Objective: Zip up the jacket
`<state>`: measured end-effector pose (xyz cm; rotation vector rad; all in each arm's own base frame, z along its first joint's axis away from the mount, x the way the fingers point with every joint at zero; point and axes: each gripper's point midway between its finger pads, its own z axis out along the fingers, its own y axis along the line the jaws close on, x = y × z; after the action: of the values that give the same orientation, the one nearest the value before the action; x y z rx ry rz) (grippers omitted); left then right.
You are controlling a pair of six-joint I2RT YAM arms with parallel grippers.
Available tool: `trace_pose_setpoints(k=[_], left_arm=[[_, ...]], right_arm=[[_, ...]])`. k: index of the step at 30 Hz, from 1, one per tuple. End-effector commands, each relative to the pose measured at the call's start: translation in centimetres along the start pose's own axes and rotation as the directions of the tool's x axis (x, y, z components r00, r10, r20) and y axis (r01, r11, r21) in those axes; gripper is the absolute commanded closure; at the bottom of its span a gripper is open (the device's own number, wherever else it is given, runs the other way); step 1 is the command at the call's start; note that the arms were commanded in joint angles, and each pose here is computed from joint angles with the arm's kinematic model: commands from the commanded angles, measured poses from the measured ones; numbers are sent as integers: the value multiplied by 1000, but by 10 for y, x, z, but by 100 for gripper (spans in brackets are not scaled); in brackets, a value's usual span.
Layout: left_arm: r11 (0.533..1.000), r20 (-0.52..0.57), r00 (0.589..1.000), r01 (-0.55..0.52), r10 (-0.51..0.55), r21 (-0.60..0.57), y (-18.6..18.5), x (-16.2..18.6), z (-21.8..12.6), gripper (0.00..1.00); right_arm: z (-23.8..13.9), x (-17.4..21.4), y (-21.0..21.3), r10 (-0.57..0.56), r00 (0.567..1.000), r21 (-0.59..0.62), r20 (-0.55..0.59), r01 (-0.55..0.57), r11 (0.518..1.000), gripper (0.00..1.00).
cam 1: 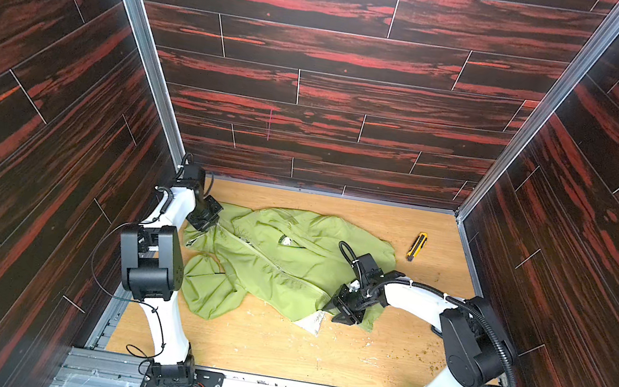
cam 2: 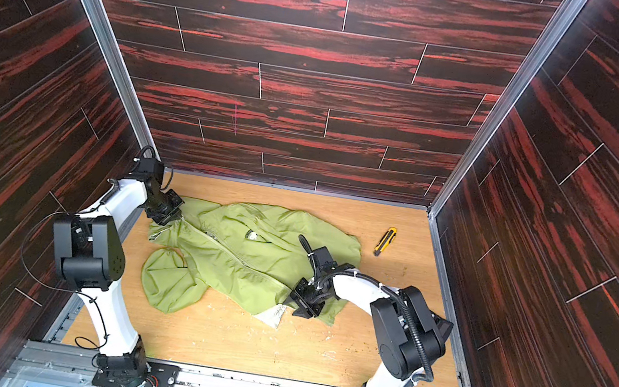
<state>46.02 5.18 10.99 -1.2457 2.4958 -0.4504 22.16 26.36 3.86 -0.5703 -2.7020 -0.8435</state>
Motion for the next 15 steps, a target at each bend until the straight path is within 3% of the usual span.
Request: trace_pose_setpoints(k=[1,7,15], left_arm=[[999,20,999,-27,26,23,-4,3,-19,100],[999,16,1000,-23,23,24,-4,5,-17,100],[999,26,999,-21,20,38,-9,1,-19,100]], right_arm=[[-1,-5,15,35,999,-54,22,-34,998,52],[6,-16,21,46,999,-47,29,-44,998,55],[12,-19,20,44,999,-34,17,-43,998,78]])
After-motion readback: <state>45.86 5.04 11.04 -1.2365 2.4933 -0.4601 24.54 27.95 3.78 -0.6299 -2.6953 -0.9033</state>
